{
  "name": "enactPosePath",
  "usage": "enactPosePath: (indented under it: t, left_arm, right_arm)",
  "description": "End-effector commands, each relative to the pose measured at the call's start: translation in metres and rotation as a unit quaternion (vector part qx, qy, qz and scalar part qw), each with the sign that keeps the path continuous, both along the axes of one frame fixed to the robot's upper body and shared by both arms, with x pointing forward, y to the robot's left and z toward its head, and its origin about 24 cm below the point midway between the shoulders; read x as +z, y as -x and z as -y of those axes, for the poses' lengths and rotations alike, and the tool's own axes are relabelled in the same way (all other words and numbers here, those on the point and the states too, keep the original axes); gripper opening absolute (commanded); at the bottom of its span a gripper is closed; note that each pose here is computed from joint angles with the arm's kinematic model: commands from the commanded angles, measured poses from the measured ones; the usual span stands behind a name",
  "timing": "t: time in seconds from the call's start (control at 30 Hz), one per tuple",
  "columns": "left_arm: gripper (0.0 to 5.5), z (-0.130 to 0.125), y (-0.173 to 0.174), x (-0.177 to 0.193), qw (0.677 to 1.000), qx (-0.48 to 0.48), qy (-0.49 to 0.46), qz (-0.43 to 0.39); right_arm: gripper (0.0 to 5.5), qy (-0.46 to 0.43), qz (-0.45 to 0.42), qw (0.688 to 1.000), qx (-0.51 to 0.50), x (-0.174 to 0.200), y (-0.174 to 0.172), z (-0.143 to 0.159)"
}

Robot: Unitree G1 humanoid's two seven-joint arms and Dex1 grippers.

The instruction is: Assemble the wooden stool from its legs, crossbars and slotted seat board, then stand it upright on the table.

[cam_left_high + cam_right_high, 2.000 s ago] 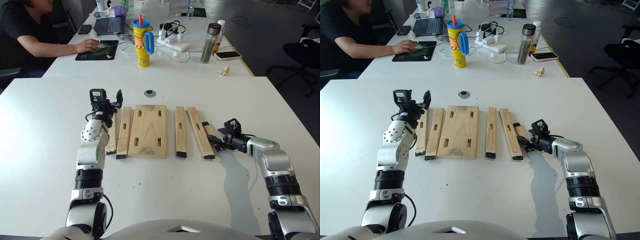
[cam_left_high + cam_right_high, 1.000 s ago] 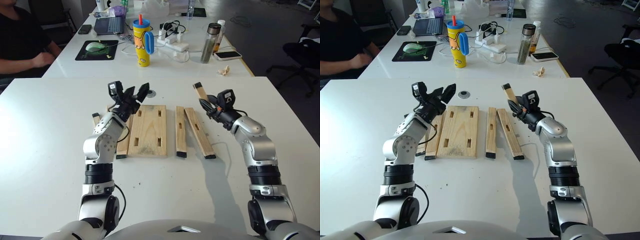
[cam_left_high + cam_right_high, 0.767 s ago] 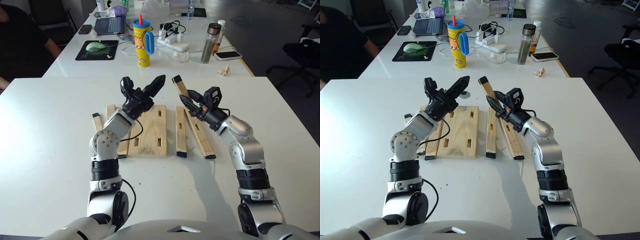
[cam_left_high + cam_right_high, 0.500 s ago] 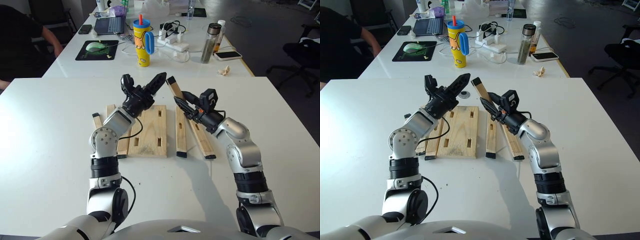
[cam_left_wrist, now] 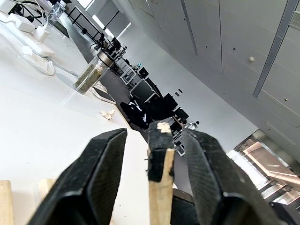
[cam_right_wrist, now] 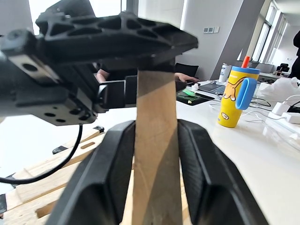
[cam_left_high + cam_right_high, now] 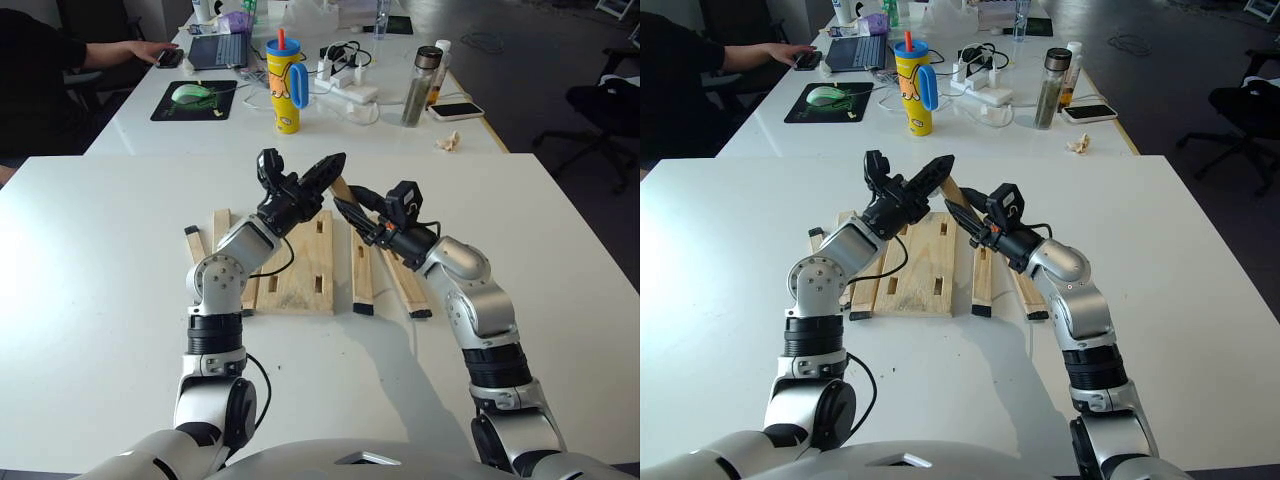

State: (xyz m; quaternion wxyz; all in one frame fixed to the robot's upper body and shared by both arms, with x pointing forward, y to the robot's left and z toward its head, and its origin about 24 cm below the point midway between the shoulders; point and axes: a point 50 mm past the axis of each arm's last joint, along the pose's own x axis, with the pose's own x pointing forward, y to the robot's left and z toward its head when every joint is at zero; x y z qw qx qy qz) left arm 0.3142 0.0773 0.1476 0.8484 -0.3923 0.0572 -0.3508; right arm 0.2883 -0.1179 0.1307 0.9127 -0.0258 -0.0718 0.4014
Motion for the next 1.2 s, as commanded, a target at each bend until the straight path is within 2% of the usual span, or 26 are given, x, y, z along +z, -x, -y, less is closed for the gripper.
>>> enactPosePath:
  t: [0.03,0.3,0.5,0.53,0.57,0.7,0.9,1.03,1.2]
  left_arm:
    - [1.55,0.001,0.000,-0.002,1.000,-0.003,-0.010,0.000]
    - [0.45,0.000,-0.002,-0.004,1.000,0.003,-0.024,0.005]
    - [0.44,-0.009,-0.010,-0.013,0.998,0.042,-0.042,-0.003]
    - [0.44,-0.013,-0.011,-0.013,0.997,0.059,-0.044,0.002]
    - [0.44,-0.018,-0.012,-0.013,0.996,0.078,-0.052,0.008]
    - [0.44,-0.061,-0.009,-0.020,0.966,0.225,-0.120,0.035]
    - [0.44,-0.103,0.030,-0.036,0.924,0.369,-0.104,0.008]
    - [0.44,-0.111,0.044,-0.042,0.908,0.408,-0.094,-0.012]
    - [0.44,-0.106,0.045,-0.050,0.909,0.405,-0.088,-0.034]
  right_arm:
    - [1.31,0.004,0.002,1.000,-0.009,-0.001,-0.001,0.002]
    - [1.31,0.012,-0.015,0.999,-0.028,-0.006,-0.005,0.007]
    - [1.31,0.027,-0.028,0.998,-0.044,-0.015,-0.009,0.014]
    - [1.68,0.041,-0.028,0.998,-0.048,-0.018,-0.010,0.015]
    - [1.68,0.054,-0.027,0.997,-0.055,-0.019,-0.011,0.017]
    - [1.68,0.107,-0.064,0.989,-0.079,-0.038,-0.014,0.035]
    - [1.68,0.087,-0.089,0.976,-0.179,-0.041,-0.027,0.073]
    - [1.68,0.082,-0.079,0.974,-0.197,-0.036,-0.031,0.076]
    - [1.68,0.082,-0.077,0.974,-0.196,-0.037,-0.031,0.072]
